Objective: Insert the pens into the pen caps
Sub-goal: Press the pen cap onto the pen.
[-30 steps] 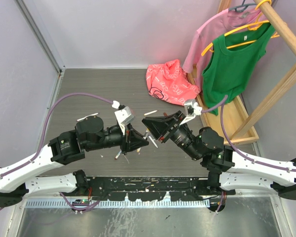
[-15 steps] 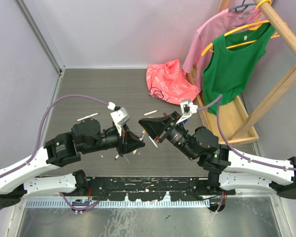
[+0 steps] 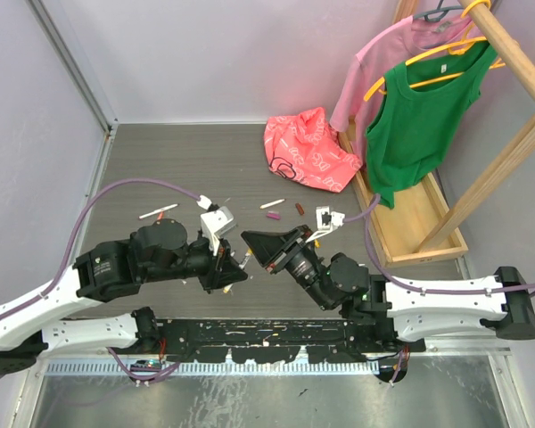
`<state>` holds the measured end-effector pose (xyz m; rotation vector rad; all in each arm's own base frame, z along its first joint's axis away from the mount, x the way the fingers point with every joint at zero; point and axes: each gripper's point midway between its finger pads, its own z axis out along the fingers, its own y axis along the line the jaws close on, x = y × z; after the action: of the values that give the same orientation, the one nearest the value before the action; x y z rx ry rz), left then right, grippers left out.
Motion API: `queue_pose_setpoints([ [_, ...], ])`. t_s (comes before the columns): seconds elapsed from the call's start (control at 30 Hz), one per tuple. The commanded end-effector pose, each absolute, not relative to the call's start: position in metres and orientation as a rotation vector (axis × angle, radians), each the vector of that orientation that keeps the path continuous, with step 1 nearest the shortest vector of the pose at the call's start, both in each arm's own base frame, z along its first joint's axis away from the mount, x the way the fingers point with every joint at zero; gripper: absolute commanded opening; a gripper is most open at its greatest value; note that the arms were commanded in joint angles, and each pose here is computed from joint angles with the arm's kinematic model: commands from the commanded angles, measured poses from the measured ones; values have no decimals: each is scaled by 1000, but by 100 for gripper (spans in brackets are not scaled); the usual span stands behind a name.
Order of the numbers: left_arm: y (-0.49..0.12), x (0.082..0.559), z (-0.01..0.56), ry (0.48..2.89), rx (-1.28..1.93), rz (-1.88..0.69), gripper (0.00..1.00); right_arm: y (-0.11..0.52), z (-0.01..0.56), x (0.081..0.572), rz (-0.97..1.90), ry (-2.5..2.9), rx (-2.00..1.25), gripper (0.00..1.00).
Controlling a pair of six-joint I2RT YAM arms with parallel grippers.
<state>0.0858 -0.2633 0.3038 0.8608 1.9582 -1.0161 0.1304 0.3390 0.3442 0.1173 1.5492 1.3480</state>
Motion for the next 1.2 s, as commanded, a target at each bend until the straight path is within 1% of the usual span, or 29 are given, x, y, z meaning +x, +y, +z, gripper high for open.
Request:
queue_pose_setpoints([
  [0.0, -269, 128, 459, 1467, 513, -1131, 0, 384, 241, 60, 1336, 1866, -229, 0],
  [0.17, -268, 128, 465, 1458, 499, -1133, 0, 391, 232, 54, 1347, 1884, -249, 0],
  [0.33, -271, 128, 460, 1472, 516, -1132, 0, 384, 249, 63, 1302, 1838, -238, 0],
  [0.67, -283, 121, 450, 1521, 597, -1147, 0, 356, 367, 103, 1070, 1585, -267, 0],
  [0.8, -288, 120, 442, 1543, 616, -1156, 0, 338, 409, 112, 1049, 1496, -233, 4],
  [0.87, -289, 120, 442, 1543, 615, -1159, 0, 331, 424, 115, 1042, 1465, -218, 8],
  [0.97, -289, 120, 442, 1543, 616, -1159, 0, 325, 437, 118, 1034, 1439, -209, 19],
  [1.1, -290, 117, 439, 1548, 636, -1163, 0, 319, 446, 118, 1048, 1419, -195, 44],
  [1.17, -291, 117, 434, 1562, 642, -1160, 0, 313, 449, 117, 1067, 1398, -189, 52],
])
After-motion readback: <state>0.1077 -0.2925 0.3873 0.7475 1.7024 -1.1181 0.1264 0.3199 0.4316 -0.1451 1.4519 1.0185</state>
